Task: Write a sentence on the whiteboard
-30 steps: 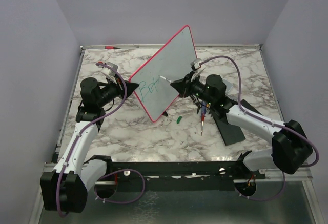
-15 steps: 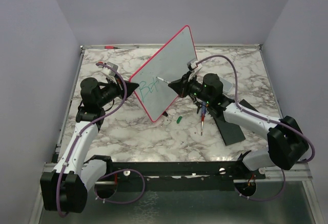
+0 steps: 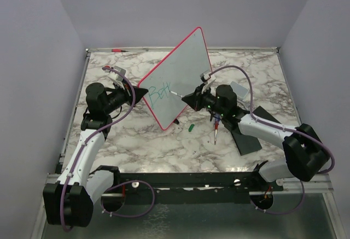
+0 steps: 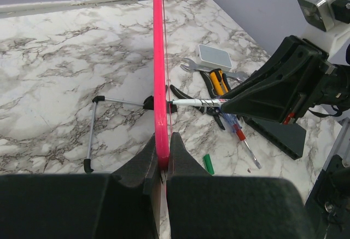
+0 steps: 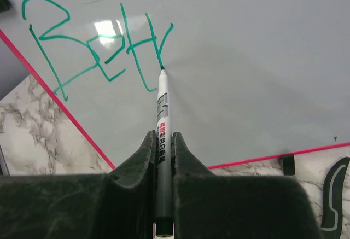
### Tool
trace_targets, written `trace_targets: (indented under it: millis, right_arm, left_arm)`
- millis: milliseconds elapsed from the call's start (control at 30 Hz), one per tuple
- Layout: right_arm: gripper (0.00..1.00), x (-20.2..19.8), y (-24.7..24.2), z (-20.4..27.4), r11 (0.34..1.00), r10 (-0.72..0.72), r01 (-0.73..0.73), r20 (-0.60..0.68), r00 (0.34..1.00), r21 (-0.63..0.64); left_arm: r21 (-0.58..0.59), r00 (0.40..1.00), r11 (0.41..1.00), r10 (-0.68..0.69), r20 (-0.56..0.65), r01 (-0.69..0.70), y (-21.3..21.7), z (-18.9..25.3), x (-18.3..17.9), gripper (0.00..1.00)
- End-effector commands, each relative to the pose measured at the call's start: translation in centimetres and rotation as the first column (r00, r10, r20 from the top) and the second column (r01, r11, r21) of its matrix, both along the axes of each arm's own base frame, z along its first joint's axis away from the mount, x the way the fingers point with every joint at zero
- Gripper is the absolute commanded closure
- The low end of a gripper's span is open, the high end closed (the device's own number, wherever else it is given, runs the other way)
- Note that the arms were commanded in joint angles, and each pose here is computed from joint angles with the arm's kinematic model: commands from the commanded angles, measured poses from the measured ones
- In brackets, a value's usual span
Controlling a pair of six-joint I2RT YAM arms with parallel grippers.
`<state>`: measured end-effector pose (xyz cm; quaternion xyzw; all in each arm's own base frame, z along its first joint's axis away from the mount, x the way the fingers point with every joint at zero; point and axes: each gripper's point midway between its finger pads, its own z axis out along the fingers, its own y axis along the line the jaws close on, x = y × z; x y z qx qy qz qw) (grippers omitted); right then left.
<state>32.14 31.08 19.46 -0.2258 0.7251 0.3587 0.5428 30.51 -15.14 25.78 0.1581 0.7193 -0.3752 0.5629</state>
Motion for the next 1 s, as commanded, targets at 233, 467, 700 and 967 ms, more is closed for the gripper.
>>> trace_targets:
  millis: [233,467,700,967]
  right_arm:
    - [0.99,0.5,-2.0,-3.7,0.991,-0.114,0.108,-0.077,0.990,-0.078]
    - [0.99,1.8,-2.5,-1.3,0.984,-0.162,0.160,-0.012,0.987,-0.079]
    - [0.99,0.8,-2.4,2.8,0.993,-0.113,0.116,0.078,0.990,-0.028]
    - [0.99,-1.2,-0.7,3.1,0.999,0.043,-0.041,0.084,0.996,-0.021]
  left_arm:
    - [0.047,0.978,0.994,-0.090,-0.189,0.101,-1.2,-5.7,-2.5,1.00]
    - [0.047,0.978,0.994,-0.089,-0.187,0.099,-1.1,-5.6,-2.4,1.00]
    - [0.048,0.978,0.994,-0.089,-0.186,0.099,-1.2,-5.6,-2.4,1.00]
    - [0.047,0.978,0.994,-0.091,-0.187,0.102,-1.2,-5.7,-2.4,1.00]
